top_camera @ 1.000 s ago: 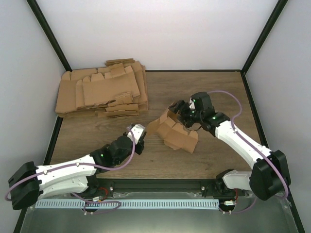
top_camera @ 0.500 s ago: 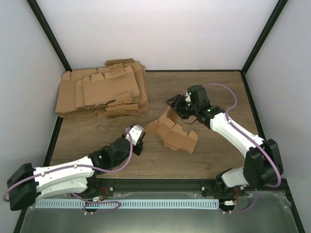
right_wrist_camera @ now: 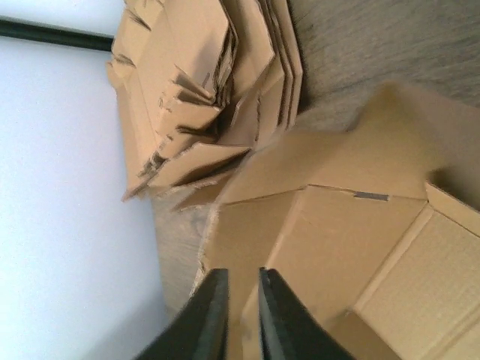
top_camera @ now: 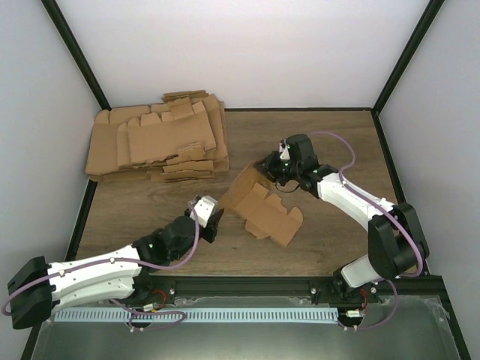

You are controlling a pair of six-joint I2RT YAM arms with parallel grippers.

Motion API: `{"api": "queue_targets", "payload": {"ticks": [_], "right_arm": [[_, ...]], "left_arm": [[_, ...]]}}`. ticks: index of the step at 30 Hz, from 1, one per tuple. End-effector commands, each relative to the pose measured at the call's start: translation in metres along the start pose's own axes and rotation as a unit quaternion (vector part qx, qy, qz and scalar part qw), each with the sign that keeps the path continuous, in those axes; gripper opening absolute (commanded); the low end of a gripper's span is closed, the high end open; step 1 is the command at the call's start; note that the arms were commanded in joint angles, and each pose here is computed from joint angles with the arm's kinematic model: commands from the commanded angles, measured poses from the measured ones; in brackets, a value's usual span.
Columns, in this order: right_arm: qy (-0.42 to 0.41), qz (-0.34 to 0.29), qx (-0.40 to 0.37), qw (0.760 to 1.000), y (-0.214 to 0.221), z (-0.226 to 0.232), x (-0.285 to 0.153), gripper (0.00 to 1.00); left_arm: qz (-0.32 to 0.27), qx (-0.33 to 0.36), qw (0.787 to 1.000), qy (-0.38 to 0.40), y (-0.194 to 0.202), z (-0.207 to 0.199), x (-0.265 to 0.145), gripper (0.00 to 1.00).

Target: Fold the paper box

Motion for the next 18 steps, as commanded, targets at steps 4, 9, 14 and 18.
{"api": "queue_targets", "payload": {"ticks": [4,9,14,18], "right_arm": [[-0.020,0.031,-0.007,0.999,0.016,-0.011,0.000,0.01],[-0.037,0.046,-0.019,0.998,0.028,-0.025,-0.004,0.01],[-0.051,0.036,-0.048,0.997,0.033,-0.036,-0.014,0.01],[-0.049,0.037,-0.085,0.995,0.037,-0.040,-0.017,0.19]], "left_arm": [[-0.023,-0.059,0.997,0.035,-0.018,-0.008,-0.008,0.53],[-0.039,-0.169,0.985,-0.018,-0.047,0.022,-0.026,1.00],[-0.056,-0.257,0.962,-0.072,-0.066,0.058,-0.048,1.00],[-0.009,-0.261,0.963,-0.067,-0.066,0.076,-0.043,1.00]]}}
Point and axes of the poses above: each gripper's point midway between its finger pads, its own x axis out along the fingers, its own z axis along the line the jaws close on, y = z × x, the point moved 1 cm from there along -x, back along the fingers, and after that the axes turned 15 degrees about x, right-handed, at the moved point
